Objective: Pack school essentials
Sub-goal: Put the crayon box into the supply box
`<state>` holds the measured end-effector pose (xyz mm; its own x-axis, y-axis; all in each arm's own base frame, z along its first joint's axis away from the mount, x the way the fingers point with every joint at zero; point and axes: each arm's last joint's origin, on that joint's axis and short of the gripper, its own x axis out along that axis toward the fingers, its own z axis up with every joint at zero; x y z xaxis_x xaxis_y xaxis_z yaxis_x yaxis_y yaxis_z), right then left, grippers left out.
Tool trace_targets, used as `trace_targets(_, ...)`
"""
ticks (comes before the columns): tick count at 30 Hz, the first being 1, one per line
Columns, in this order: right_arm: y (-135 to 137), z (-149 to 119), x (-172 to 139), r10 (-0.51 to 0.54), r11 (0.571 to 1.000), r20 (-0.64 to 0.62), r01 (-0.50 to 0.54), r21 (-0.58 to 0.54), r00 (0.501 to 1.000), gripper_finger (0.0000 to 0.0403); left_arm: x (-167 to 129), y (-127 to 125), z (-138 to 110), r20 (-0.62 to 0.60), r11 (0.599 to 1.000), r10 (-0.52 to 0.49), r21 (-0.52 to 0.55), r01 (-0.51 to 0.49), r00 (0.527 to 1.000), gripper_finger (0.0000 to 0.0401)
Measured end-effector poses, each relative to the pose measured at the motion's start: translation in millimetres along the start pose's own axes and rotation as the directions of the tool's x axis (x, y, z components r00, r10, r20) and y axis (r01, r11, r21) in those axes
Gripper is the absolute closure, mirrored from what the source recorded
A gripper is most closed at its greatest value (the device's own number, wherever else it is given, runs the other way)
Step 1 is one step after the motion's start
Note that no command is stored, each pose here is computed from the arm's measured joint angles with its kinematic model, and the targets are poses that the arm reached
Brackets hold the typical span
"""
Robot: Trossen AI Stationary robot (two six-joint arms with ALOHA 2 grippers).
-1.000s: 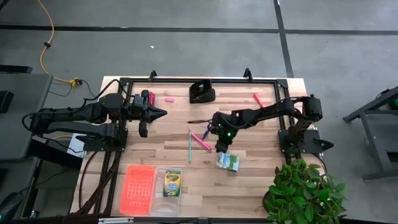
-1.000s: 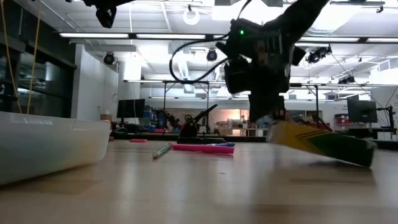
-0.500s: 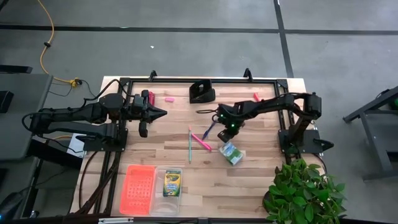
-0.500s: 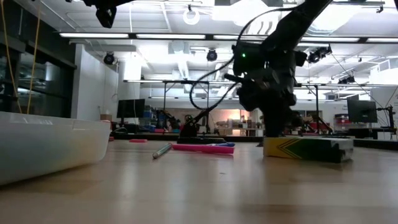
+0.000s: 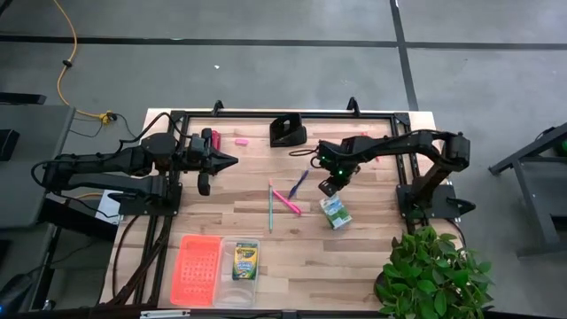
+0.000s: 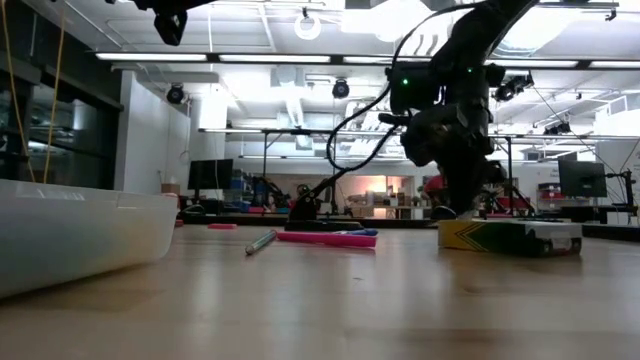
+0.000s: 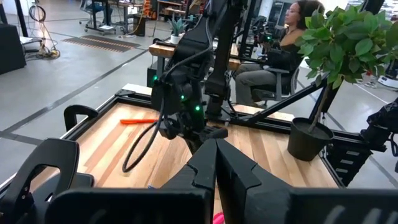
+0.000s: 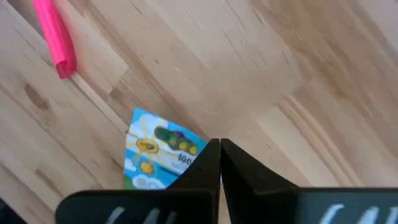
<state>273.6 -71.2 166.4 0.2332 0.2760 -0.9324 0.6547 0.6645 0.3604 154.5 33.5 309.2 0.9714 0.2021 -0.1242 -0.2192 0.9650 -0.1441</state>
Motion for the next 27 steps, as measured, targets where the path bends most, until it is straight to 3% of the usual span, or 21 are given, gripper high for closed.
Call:
trace_targets(18, 3.5, -3.4, -17.3, -0.018, 1.000, 0.094, 0.020, -0.019, 0.995, 0.0399, 0.0, 0.0, -0.1, 0.000, 1.000, 0.000, -0.002, 0.000, 1.000, 0.0401)
trace_targets(22, 3.1, -3.1, -17.4, -0.029, 0.999, 0.102, 0.032, -0.022, 0.994, 0.0367, 0.1, 0.0, -0.2, -0.001, 1.000, 0.000, -0.010, 0.000, 1.000, 0.0401)
trace_targets(27, 0.8, -2.1, -18.0, -0.046, 0.997, 0.110, 0.051, -0.052, 0.993, 0.0297, 0.1, 0.0, -0.2, -0.001, 1.000, 0.000, -0.011, 0.000, 1.000, 0.0401)
